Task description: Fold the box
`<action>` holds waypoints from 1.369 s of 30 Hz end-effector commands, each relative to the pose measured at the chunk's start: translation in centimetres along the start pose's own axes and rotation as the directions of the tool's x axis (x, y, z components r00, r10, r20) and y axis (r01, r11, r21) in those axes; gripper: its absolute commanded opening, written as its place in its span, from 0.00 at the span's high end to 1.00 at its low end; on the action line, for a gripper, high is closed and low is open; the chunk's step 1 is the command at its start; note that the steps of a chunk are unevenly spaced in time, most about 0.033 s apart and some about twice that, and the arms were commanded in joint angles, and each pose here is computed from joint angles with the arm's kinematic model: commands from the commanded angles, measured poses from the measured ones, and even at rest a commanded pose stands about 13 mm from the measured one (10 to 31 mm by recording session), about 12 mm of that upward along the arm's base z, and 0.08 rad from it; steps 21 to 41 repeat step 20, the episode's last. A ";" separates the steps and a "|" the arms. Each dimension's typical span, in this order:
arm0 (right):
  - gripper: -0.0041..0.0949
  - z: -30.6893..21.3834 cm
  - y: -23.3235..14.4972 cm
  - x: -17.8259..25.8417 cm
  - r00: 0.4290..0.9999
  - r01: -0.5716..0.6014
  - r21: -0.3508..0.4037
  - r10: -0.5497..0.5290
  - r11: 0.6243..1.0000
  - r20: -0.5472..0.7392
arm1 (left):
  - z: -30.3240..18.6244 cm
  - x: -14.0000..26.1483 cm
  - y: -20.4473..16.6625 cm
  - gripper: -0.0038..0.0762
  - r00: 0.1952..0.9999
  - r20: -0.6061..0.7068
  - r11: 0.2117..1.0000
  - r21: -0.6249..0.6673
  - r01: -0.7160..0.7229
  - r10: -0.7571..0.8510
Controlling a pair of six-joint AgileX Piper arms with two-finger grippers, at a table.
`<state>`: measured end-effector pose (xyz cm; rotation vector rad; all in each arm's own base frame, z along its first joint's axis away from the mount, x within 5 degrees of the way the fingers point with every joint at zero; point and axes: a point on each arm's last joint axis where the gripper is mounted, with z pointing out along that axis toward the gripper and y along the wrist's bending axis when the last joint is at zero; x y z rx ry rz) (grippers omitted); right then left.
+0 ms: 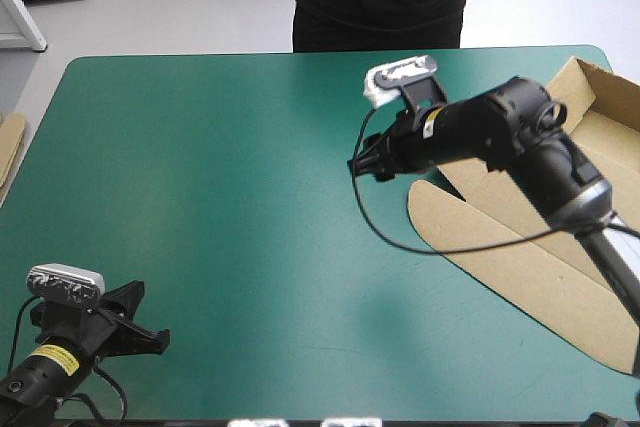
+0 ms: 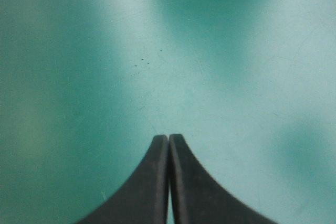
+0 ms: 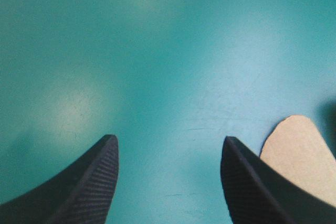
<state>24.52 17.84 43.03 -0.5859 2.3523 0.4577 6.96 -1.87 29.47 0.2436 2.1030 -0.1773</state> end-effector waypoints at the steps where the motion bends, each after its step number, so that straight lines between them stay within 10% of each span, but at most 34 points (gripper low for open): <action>1: 0.42 -2.4 1.8 1.8 0.987 0.033 0.041 -0.038 0.999 0.156 | -0.3 -1.5 -0.1 0.96 0.995 0.102 1.000 0.015 0.008 -0.009; 17: 0.43 0.2 -1.8 18.8 0.959 -0.046 0.094 0.018 0.994 0.282 | -0.2 -1.7 -0.3 0.96 0.990 0.139 0.999 0.041 0.032 -0.037; 41: 0.51 0.2 -2.1 19.2 0.956 -0.046 0.111 0.012 0.993 0.292 | -0.1 -1.5 -0.3 0.96 0.990 0.133 0.999 0.040 0.032 -0.037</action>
